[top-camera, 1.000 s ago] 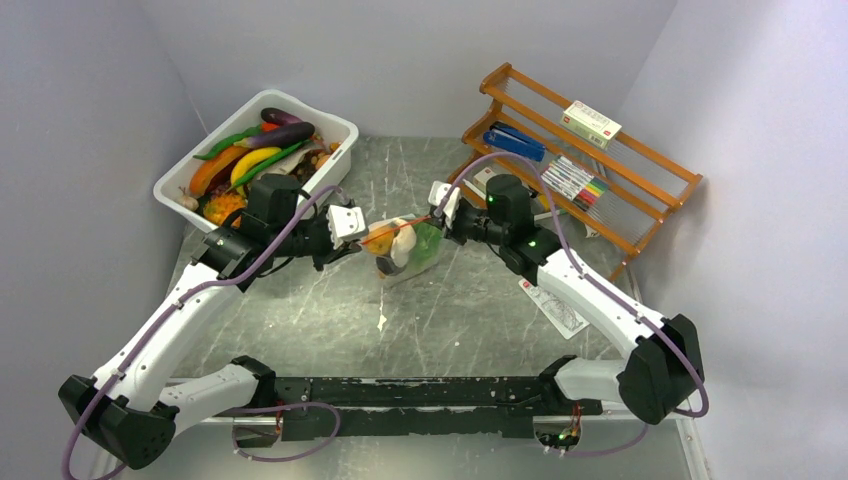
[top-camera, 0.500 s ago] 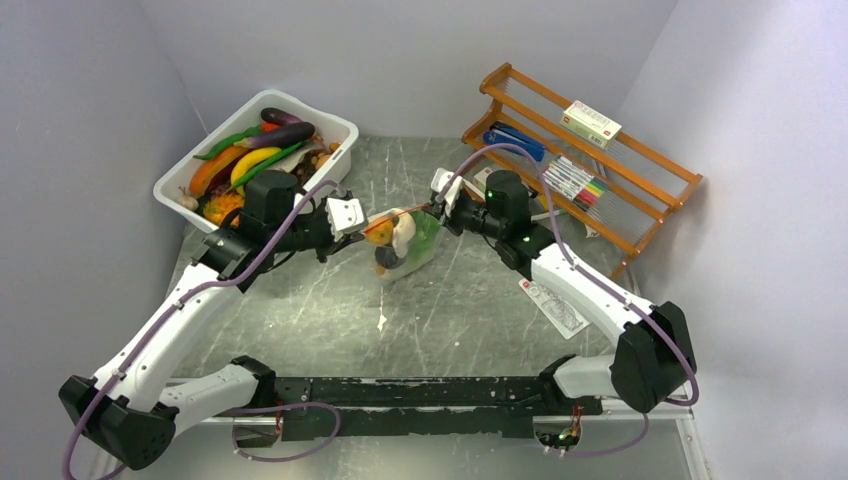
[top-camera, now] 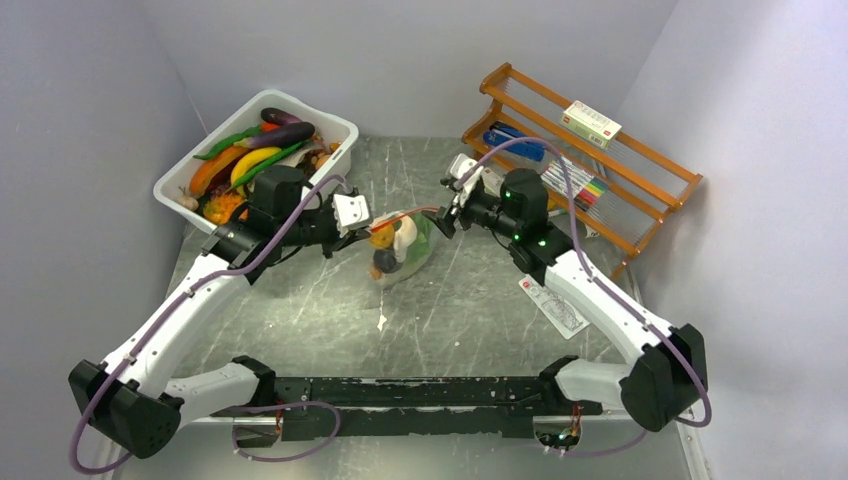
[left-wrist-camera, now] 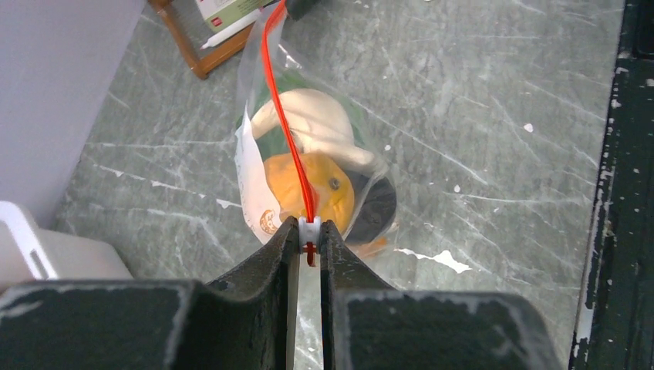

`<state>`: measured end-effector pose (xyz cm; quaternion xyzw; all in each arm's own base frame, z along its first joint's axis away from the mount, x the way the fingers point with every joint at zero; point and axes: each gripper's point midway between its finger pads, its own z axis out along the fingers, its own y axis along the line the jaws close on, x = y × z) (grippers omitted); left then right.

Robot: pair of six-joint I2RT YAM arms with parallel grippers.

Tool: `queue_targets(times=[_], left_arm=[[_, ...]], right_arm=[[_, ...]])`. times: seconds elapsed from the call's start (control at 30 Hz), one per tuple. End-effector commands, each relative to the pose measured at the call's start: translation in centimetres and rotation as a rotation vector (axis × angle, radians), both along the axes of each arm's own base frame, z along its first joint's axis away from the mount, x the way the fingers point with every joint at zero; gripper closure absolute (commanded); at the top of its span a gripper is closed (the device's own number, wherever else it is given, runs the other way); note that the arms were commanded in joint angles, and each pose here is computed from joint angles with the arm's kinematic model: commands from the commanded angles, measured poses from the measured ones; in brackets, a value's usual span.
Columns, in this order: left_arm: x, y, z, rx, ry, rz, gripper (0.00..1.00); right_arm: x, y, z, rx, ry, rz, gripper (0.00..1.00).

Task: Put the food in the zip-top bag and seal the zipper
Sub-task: Place the zipper food storage bag at the center of the board.

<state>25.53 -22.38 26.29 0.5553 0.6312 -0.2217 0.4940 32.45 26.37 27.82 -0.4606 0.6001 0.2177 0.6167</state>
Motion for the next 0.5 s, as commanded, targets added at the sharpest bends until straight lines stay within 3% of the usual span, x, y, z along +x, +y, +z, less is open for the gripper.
queue_targets(times=[0.0, 0.03, 0.1, 0.17, 0.33, 0.47], left_arm=[[-1.6, -1.5, 1.4, -0.076, -0.020, -0.135, 0.93], [-2.1, -1.9, 1.6, -0.091, -0.003, -0.165, 0.92], [-2.7, -2.4, 2.2, -0.131, 0.027, -0.196, 0.90], [-3.6, -3.0, 2.8, -0.179, 0.049, -0.237, 0.87], [-5.8, -3.4, 3.2, -0.240, 0.056, -0.329, 0.74], [-6.0, -3.1, 2.3, -0.204, 0.074, -0.331, 0.86]], right_arm=[[-1.3, -0.7, 1.8, 0.117, 0.063, -0.043, 0.24], [-1.2, -1.0, 2.1, 0.146, 0.074, -0.071, 0.23], [-0.8, -2.0, 2.9, 0.253, 0.124, -0.172, 0.02], [-0.9, -2.7, 3.3, 0.367, 0.202, -0.239, 0.00], [-1.1, -4.8, 3.5, 0.468, 0.314, -0.390, 0.00], [-0.5, -6.4, 3.1, 0.455, 0.342, -0.502, 0.00]])
